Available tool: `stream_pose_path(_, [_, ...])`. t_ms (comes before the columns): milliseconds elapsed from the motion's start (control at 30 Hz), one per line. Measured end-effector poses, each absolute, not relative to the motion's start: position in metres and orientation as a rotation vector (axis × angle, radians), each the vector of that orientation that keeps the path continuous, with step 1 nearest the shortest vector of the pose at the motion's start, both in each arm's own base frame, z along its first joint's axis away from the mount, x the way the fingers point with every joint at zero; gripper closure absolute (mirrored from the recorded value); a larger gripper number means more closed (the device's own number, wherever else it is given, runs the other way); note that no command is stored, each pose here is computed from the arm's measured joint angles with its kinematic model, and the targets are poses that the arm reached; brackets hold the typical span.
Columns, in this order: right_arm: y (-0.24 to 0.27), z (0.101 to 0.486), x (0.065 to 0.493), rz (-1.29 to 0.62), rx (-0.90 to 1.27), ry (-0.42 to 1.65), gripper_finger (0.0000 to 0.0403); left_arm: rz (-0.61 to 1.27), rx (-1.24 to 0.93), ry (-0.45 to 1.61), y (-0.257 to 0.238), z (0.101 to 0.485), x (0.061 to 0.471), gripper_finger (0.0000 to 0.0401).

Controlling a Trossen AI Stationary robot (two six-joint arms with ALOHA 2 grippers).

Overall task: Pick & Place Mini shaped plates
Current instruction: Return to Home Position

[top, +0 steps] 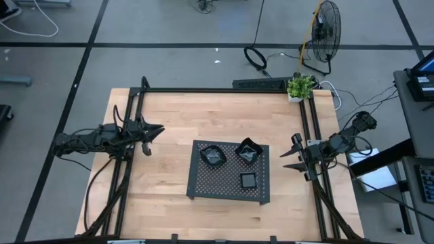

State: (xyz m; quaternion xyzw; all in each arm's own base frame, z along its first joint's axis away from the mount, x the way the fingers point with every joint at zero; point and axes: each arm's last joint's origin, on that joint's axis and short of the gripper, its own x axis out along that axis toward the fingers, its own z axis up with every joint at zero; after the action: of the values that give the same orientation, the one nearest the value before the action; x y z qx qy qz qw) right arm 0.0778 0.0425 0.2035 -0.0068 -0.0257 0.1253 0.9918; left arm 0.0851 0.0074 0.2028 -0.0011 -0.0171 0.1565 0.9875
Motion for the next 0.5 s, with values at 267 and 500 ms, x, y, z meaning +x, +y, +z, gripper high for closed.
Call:
stream_pose_path(267, [0.0425,0.2036,0.0778,0.252,-0.014,-0.052,0.0238,0.314,-0.009,-0.035,0.0074,0.2028,0.0851,0.0338])
stream_pose_path(500, [0.0425,0.2035,0.0778,0.251,-0.014,-0.051,0.0238,0.314,-0.011,-0.036,0.0074,0.2028,0.0851,0.0339])
